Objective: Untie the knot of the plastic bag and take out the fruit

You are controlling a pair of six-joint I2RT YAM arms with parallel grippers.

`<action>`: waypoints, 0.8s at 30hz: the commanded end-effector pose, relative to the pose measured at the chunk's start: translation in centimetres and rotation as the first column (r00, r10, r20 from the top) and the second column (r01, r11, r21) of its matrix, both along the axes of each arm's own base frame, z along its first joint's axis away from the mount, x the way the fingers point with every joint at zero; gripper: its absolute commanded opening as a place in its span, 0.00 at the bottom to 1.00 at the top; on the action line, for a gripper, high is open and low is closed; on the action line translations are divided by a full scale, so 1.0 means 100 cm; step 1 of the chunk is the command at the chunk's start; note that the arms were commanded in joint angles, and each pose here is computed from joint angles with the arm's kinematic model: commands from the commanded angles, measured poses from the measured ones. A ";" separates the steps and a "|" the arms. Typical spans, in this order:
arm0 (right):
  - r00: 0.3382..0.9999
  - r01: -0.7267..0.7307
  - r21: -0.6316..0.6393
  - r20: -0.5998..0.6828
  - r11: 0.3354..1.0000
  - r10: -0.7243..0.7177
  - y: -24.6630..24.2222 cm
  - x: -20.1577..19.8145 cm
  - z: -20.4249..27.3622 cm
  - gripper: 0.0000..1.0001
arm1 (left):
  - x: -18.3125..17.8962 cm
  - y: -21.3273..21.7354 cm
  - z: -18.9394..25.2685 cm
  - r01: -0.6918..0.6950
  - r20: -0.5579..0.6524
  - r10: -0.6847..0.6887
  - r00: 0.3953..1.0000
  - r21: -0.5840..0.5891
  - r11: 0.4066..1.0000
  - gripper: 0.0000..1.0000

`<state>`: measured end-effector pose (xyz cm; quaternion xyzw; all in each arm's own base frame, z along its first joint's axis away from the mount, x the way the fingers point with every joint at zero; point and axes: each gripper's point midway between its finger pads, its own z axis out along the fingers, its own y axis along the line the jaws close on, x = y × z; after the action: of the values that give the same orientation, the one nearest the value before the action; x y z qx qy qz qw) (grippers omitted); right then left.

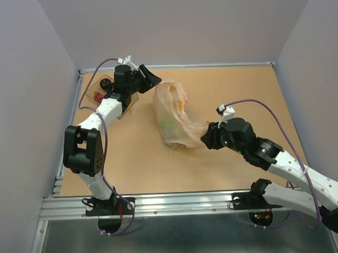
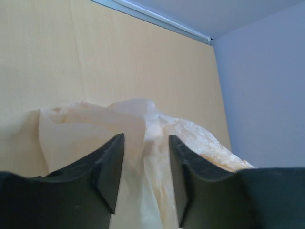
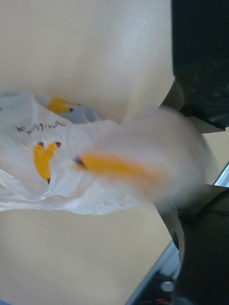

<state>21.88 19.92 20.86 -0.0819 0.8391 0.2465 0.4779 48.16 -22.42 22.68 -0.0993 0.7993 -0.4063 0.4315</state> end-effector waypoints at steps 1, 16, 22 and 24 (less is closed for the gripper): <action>0.982 -0.186 0.039 0.047 0.982 0.185 0.035 -0.004 0.047 0.58 | -0.029 0.016 0.056 -0.012 0.182 0.006 0.983 0.033 0.999 0.65; 0.987 0.037 -0.169 0.163 0.985 -0.009 0.026 0.066 0.133 0.88 | -0.143 -0.007 0.013 -0.112 0.073 0.097 0.993 0.248 0.962 0.83; 0.985 0.114 -0.203 0.150 0.973 -0.084 0.024 0.083 0.121 0.89 | -0.131 -0.021 -0.004 -0.140 0.032 0.137 0.990 0.271 0.952 0.78; 0.984 0.130 -0.210 0.145 0.969 -0.100 0.021 0.086 0.117 0.90 | -0.127 -0.026 -0.004 -0.147 0.033 0.143 0.989 0.274 0.950 0.78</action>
<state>29.47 23.40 29.96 -0.1329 0.8440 0.1357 0.5016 34.33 -24.54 19.55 -0.0721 0.8570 -0.2531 0.4431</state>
